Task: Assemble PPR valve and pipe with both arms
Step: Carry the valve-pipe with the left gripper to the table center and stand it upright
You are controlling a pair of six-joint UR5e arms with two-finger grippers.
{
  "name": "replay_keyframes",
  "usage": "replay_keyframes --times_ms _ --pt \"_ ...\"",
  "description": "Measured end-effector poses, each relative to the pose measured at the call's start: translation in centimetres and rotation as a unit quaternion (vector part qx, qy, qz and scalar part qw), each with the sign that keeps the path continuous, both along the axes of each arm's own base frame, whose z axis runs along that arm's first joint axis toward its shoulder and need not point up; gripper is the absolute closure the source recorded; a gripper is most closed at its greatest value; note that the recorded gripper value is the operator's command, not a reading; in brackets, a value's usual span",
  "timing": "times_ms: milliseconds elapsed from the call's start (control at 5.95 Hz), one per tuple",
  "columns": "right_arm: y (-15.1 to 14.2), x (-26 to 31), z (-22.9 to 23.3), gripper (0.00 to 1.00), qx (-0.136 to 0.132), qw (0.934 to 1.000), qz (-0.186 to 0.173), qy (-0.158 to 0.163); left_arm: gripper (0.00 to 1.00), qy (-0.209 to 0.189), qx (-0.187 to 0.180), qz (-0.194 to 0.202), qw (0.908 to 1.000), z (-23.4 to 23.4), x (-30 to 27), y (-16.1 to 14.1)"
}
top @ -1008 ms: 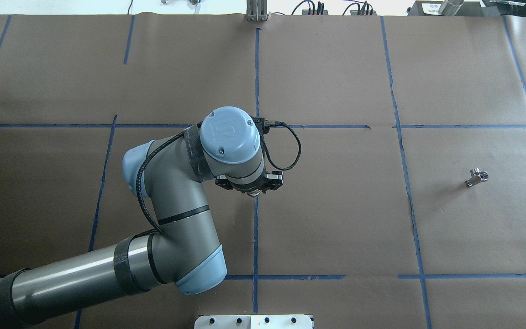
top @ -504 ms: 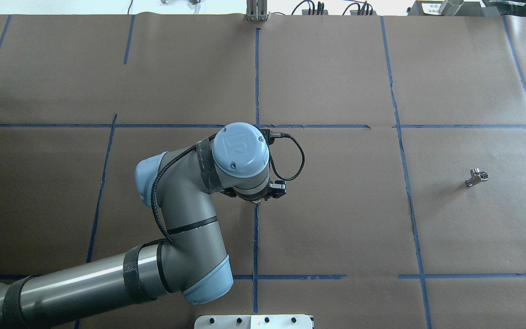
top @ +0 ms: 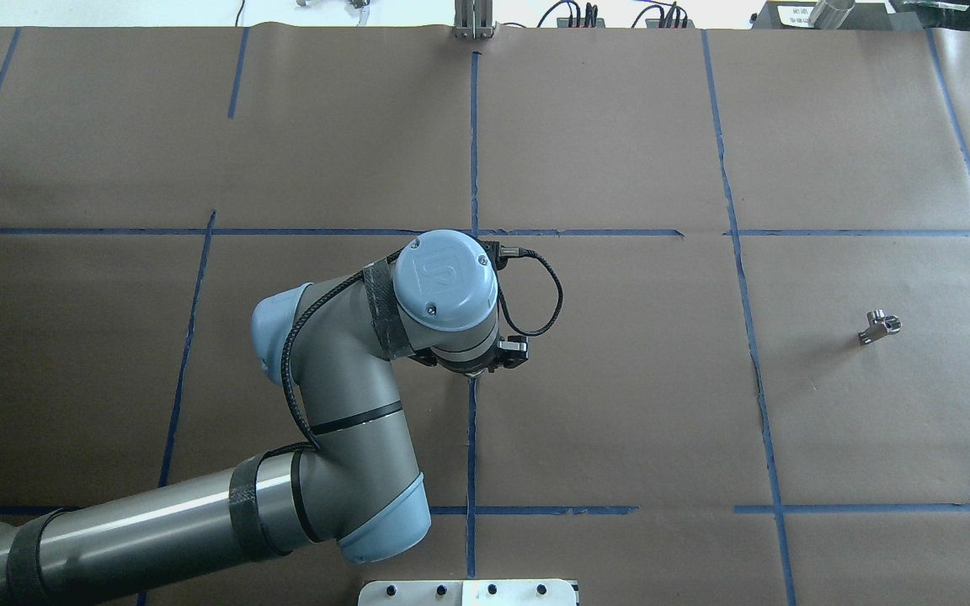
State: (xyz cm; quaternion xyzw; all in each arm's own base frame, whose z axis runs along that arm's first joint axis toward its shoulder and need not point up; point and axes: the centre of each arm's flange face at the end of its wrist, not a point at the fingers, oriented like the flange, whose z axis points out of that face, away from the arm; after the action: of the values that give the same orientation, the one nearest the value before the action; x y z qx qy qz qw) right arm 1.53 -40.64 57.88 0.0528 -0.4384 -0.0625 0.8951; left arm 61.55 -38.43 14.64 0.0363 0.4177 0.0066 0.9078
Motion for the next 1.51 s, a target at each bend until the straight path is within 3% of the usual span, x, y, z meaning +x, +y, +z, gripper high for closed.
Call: replay_keyframes --times_ms 168,504,672,840,1511 --pt "0.0 -0.01 0.01 0.0 0.0 1.0 0.0 0.0 0.74 -0.001 0.0 0.001 1.0 0.15 0.1 0.07" --pt "-0.05 -0.02 -0.02 0.0 0.0 1.0 0.0 0.0 0.5 -0.002 0.0 0.002 1.0 0.29 0.17 0.1" --pt "-0.06 -0.02 -0.03 0.0 0.0 1.0 0.0 0.0 0.29 0.0 0.0 0.001 1.0 0.25 0.18 0.11" --pt "-0.07 -0.02 -0.04 0.0 0.0 1.0 0.0 0.0 0.2 0.002 0.0 0.001 1.0 0.28 0.2 0.1" --pt "-0.1 -0.11 0.0 0.0 -0.001 1.0 0.0 0.001 0.13 0.013 0.004 0.0 0.9999 -0.25 -0.12 0.19"
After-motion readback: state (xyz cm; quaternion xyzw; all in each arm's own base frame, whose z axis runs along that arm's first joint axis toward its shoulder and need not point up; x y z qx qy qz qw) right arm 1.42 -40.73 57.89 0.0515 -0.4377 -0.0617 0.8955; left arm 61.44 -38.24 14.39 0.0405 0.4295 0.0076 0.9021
